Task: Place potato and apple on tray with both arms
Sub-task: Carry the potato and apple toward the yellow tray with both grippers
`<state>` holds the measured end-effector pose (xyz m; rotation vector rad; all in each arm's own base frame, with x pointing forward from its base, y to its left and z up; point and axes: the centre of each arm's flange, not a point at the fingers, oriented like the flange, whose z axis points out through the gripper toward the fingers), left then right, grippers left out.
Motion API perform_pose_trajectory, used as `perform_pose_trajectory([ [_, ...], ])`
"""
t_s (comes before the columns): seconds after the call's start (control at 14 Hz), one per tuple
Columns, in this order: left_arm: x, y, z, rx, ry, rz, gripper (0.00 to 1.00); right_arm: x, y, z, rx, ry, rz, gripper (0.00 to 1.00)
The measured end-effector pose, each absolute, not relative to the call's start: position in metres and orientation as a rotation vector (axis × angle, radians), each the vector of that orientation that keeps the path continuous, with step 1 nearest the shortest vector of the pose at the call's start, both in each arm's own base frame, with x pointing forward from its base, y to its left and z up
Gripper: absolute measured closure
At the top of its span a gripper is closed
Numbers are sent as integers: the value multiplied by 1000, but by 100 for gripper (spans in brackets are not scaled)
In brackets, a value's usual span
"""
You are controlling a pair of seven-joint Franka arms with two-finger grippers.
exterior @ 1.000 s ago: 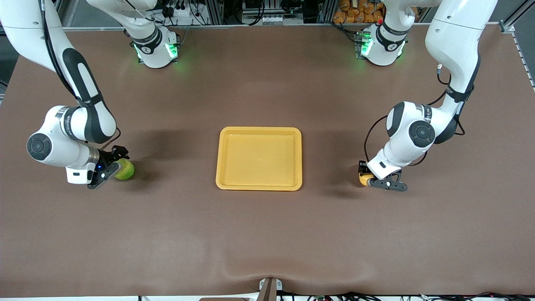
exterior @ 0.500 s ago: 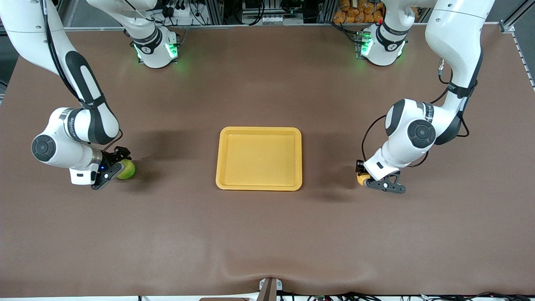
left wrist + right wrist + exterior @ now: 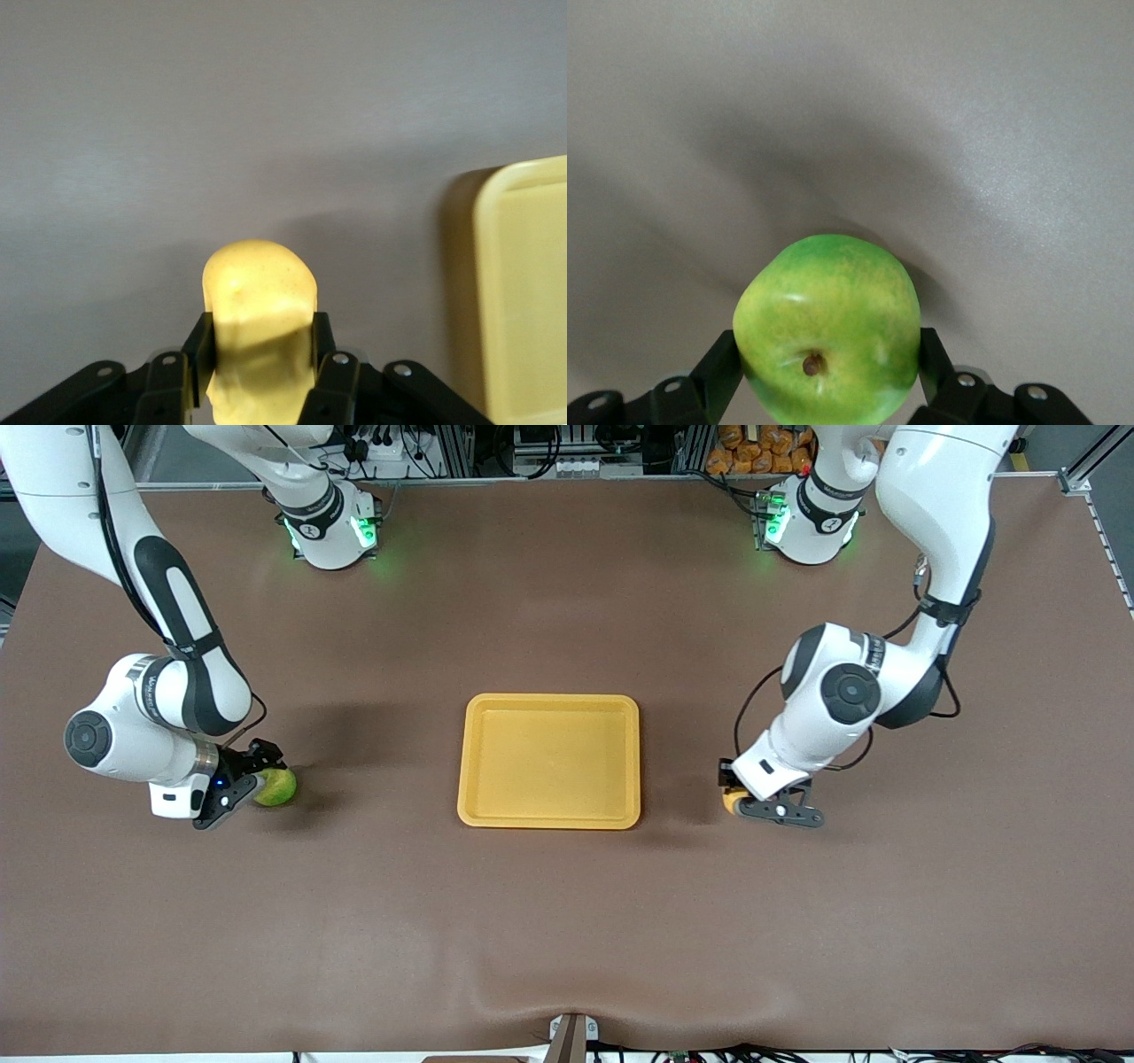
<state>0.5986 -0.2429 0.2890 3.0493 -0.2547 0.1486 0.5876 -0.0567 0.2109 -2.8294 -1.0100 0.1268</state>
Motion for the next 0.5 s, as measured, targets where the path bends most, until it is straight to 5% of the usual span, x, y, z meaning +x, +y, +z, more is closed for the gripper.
perform_pose_trajectory([
  [0.5,578,-305,298,3035,-163,156,53,609,-29,277,-2720,-1337,-41,15],
])
